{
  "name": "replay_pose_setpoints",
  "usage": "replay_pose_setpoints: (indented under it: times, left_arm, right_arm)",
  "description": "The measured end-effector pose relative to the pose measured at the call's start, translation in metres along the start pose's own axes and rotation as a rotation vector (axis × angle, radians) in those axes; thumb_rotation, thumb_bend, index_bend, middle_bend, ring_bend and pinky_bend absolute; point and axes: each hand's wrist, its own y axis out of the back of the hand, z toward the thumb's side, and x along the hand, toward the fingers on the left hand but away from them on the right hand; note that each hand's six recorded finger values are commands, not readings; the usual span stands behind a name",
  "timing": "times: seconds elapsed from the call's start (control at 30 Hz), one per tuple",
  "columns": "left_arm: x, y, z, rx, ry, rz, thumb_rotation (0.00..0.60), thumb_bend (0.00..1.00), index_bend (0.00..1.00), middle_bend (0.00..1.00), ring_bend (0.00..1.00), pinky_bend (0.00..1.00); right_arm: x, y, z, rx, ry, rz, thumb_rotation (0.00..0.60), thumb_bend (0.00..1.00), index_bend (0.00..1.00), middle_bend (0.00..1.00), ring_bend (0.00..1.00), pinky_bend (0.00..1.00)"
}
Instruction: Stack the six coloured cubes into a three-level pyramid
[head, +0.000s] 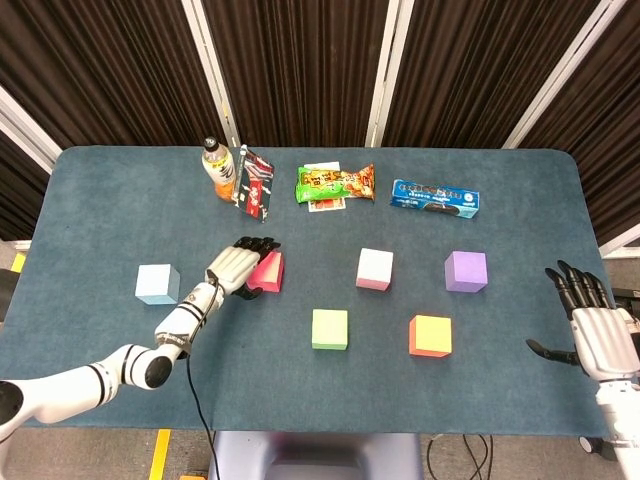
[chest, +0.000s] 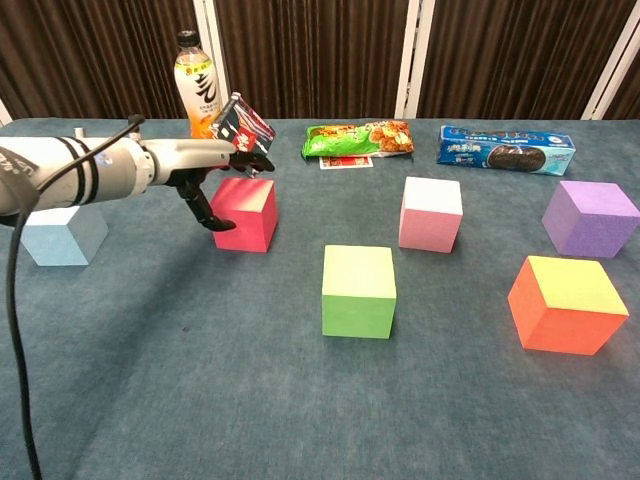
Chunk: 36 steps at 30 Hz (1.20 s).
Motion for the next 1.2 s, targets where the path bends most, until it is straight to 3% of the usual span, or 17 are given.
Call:
replay_pose_setpoints:
  times: [0.13,0.23,0.43,0.7,0.8,1.03,1.2]
  left_arm:
    - [0.008,0.000,0.000,0.002,0.016,0.022,0.600,0.34,0.20,0.31,0.26,0.17]
    - [0.013,0.000,0.002,-0.018,0.023,0.037,0.600,0.34,0.26,0.39,0.32,0.19]
    - [0.016,0.003,0.011,-0.037,0.008,0.069,0.600,0.34,0.27,0.40,0.34,0.20]
    - [0.018,0.001,0.026,0.000,-0.022,0.079,0.600,0.34,0.27,0.39,0.33,0.20]
    - [0.021,-0.003,0.025,0.022,-0.013,0.076,0.600,0.34,0.24,0.36,0.31,0.19]
    - [0.019,-0.009,0.026,0.026,-0.009,0.057,0.600,0.35,0.01,0.10,0.07,0.16]
    - [0.010,-0.004,0.029,0.013,-0.023,0.072,0.600,0.35,0.00,0.00,0.00,0.14]
  right_arm:
    - [-0.001,-0.001,-0.001,-0.001,-0.002,0.000,0.600,0.04,0.00,0.00,0.00,0.00]
    - [-0.002,-0.001,-0.001,-0.001,-0.001,-0.001,0.600,0.04,0.00,0.00,0.00,0.00]
    - [-0.007,0.000,0.004,-0.001,0.016,-0.001,0.600,0.04,0.00,0.00,0.00,0.00]
    - [-0.020,0.004,0.026,0.001,0.093,0.008,0.600,0.04,0.00,0.00,0.00,0.00]
    - [-0.020,0.003,0.026,-0.003,0.092,0.015,0.600,0.04,0.00,0.00,0.00,0.00]
    - [-0.023,-0.007,0.029,-0.003,0.098,0.054,0.600,0.04,0.00,0.00,0.00,0.00]
    - [-0.034,-0.011,0.048,-0.015,0.156,0.093,0.600,0.04,0.00,0.00,0.00,0.04]
